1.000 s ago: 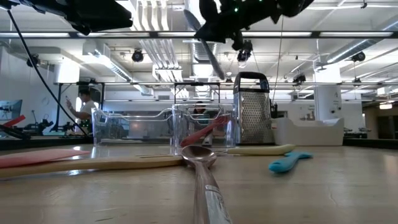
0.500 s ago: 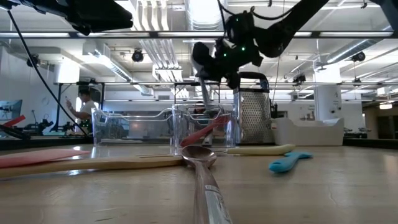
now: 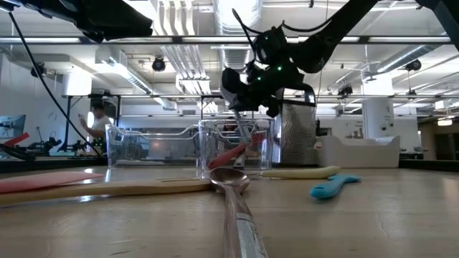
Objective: Pick & Place Kitchen Items
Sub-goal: Put the gray serving spoon into the right transparent bin
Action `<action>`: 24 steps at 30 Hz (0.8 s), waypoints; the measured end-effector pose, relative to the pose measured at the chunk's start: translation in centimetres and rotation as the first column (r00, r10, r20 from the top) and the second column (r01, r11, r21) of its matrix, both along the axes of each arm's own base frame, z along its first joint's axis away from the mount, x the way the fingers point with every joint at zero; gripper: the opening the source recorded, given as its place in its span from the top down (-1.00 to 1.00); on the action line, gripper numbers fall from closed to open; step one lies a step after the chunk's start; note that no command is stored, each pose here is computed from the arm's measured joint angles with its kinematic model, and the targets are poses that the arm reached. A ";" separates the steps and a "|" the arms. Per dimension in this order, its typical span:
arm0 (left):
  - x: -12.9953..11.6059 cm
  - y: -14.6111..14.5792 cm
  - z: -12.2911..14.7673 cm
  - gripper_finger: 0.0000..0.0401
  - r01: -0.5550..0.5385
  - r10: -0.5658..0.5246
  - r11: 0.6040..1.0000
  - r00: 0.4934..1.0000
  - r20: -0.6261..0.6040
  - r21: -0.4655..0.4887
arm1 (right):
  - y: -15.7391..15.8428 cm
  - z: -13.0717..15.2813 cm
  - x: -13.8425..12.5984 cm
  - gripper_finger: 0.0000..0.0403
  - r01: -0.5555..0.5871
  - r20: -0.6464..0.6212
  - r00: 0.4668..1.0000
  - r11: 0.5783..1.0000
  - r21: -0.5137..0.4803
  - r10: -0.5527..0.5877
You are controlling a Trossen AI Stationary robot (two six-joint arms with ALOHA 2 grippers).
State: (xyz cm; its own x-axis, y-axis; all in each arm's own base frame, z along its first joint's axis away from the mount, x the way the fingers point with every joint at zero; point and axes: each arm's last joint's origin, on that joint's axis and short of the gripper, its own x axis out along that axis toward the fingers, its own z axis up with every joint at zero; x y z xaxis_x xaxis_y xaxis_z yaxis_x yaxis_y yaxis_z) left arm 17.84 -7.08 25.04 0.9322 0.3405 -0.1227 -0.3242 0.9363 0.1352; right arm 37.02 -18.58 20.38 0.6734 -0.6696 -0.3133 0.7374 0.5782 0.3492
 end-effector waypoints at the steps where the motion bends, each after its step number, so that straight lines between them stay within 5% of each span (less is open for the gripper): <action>1: 0.0 0.0 0.0 -0.09 0.000 0.000 1.000 1.000 0.001 -0.002 | 0.3 0.2 0.0 0.85 0.014 -0.013 1.000 1.000 -0.010 -0.014; 16: 0.0 0.1 0.0 -0.09 -0.006 0.006 1.000 1.000 0.000 -0.001 | 4.2 2.3 2.1 0.85 -0.032 -0.028 0.999 0.994 -0.109 0.029; 24: 0.0 0.1 0.0 -0.09 -0.006 0.006 1.000 1.000 -0.001 -0.004 | 5.6 1.3 1.8 0.85 0.152 -0.111 0.980 0.980 -0.128 -0.166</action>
State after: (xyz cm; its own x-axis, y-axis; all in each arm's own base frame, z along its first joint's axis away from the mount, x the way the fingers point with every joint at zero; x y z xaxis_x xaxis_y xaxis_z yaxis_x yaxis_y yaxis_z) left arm 17.88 -6.98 25.01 0.9299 0.3460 -0.1249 -0.3301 0.9347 0.1317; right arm 38.83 -13.03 21.64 0.5173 -0.8024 -0.2975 0.8558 0.4820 0.1879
